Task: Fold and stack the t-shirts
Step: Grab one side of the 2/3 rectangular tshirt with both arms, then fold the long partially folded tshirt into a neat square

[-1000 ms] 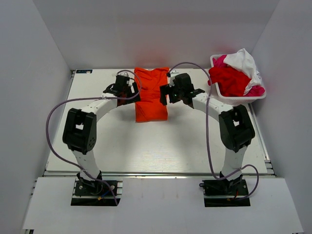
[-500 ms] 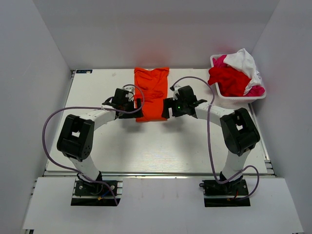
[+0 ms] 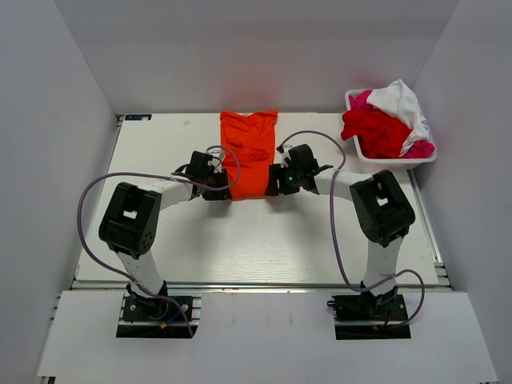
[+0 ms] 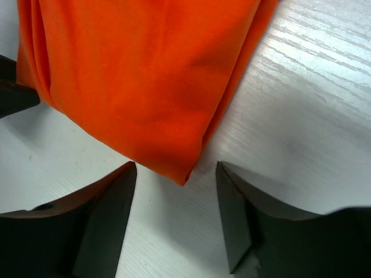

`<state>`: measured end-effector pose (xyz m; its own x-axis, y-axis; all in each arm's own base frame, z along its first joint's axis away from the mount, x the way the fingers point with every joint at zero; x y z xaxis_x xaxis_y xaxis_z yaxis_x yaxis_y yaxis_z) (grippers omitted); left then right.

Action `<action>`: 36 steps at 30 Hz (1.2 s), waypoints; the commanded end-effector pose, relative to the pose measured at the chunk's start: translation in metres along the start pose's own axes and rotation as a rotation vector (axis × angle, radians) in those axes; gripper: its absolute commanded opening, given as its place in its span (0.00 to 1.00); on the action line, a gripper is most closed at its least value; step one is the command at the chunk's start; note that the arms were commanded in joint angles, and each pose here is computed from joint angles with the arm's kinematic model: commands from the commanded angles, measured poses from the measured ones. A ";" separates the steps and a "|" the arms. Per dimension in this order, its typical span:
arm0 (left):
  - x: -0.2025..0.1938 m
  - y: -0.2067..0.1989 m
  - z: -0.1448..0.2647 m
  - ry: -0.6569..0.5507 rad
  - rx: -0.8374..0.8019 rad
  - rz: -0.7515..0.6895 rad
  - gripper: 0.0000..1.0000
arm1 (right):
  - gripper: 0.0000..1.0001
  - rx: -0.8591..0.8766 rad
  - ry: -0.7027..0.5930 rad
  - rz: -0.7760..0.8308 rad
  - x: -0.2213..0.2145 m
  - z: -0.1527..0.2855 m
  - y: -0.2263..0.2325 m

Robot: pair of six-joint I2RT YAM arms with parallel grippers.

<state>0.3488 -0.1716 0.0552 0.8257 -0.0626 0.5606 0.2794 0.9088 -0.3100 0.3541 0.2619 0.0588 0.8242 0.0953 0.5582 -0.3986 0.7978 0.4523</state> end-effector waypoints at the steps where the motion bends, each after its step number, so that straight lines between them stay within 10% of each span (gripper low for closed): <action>1: -0.005 -0.003 0.001 0.005 -0.018 -0.012 0.43 | 0.59 0.030 -0.035 -0.010 0.015 -0.005 0.003; 12: -0.006 -0.020 0.004 -0.039 -0.132 -0.019 0.00 | 0.00 0.072 -0.001 -0.021 0.003 0.000 0.011; 30: -0.059 -0.064 0.126 -0.149 -0.298 -0.011 0.00 | 0.00 0.192 0.098 -0.005 -0.080 0.102 0.057; 36: -0.031 -0.075 0.197 -0.337 -0.254 -0.049 0.00 | 0.00 0.238 -0.059 0.066 -0.057 0.157 0.089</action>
<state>0.2109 -0.1635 0.1830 0.6537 0.0482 0.7552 0.4658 0.7610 -0.4517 0.2115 0.2373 0.1446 0.8078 0.1346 0.5739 -0.5109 0.6454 0.5678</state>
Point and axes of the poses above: each gripper's point midway between its finger pads, its own z axis back along the fingers, its own y axis along the line the jaws close on, x = y × z, the point moved 4 cm from there along z, back along the fingers, and after that the axes turned 4 degrees about -z, right-handed, at the moved point
